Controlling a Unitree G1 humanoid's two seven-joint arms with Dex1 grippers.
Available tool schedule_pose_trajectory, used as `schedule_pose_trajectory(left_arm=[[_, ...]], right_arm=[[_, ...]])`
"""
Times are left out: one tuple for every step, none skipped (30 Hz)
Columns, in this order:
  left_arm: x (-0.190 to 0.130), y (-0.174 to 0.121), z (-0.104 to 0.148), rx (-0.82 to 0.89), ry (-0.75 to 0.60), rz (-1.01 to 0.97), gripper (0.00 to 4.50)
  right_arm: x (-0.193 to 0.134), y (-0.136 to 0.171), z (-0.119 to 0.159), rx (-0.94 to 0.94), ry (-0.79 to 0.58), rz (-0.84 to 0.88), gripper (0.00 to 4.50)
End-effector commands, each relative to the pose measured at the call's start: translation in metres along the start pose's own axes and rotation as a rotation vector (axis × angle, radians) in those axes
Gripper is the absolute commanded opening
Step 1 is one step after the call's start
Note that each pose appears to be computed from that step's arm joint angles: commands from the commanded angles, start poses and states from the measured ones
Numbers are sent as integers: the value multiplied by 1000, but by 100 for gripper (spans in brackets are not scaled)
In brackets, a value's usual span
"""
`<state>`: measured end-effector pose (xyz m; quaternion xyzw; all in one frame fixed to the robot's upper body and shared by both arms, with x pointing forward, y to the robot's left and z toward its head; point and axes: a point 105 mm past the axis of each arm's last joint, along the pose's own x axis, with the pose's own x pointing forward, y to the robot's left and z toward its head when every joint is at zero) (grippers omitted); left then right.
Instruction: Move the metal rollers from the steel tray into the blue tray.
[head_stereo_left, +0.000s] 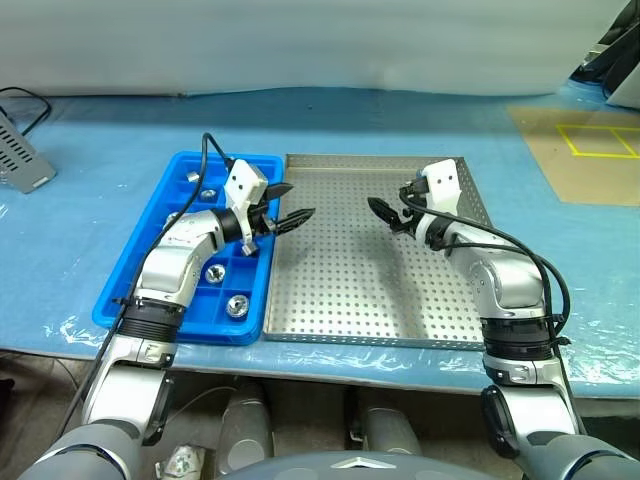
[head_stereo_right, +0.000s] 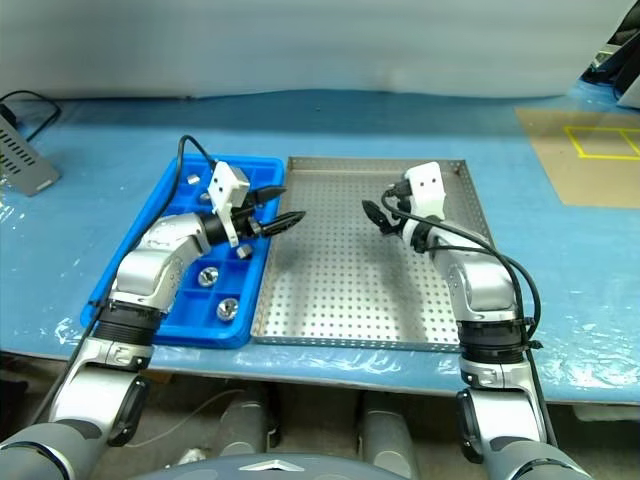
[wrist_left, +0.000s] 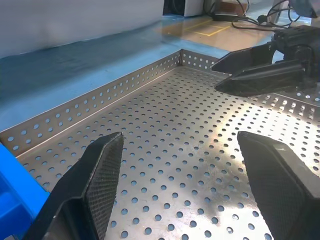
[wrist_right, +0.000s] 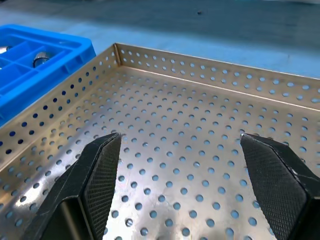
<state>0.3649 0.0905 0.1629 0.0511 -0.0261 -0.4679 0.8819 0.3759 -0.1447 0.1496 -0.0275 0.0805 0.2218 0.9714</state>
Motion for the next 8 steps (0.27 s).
schedule_pose_trajectory(left_arm=[[-3, 2, 16, 45, -48, 11, 383], [-3, 2, 16, 46, -48, 13, 383], [-4, 3, 17, 46, -52, 21, 383], [-4, 4, 17, 44, -57, 30, 383], [-4, 5, 17, 37, -59, 39, 383], [-4, 5, 17, 34, -59, 43, 383], [-3, 4, 16, 31, -58, 39, 383], [-3, 3, 16, 30, -58, 34, 383]], right_arm=[[-6, 4, 16, -15, -57, 14, 397], [-6, 5, 16, -13, -57, 16, 397], [-7, 5, 15, -11, -57, 17, 397], [-7, 6, 14, -9, -54, 17, 397], [-7, 6, 12, -7, -51, 16, 397], [-7, 6, 11, -6, -49, 15, 397], [-6, 6, 11, -10, -49, 13, 397], [-5, 6, 13, -14, -53, 11, 397]])
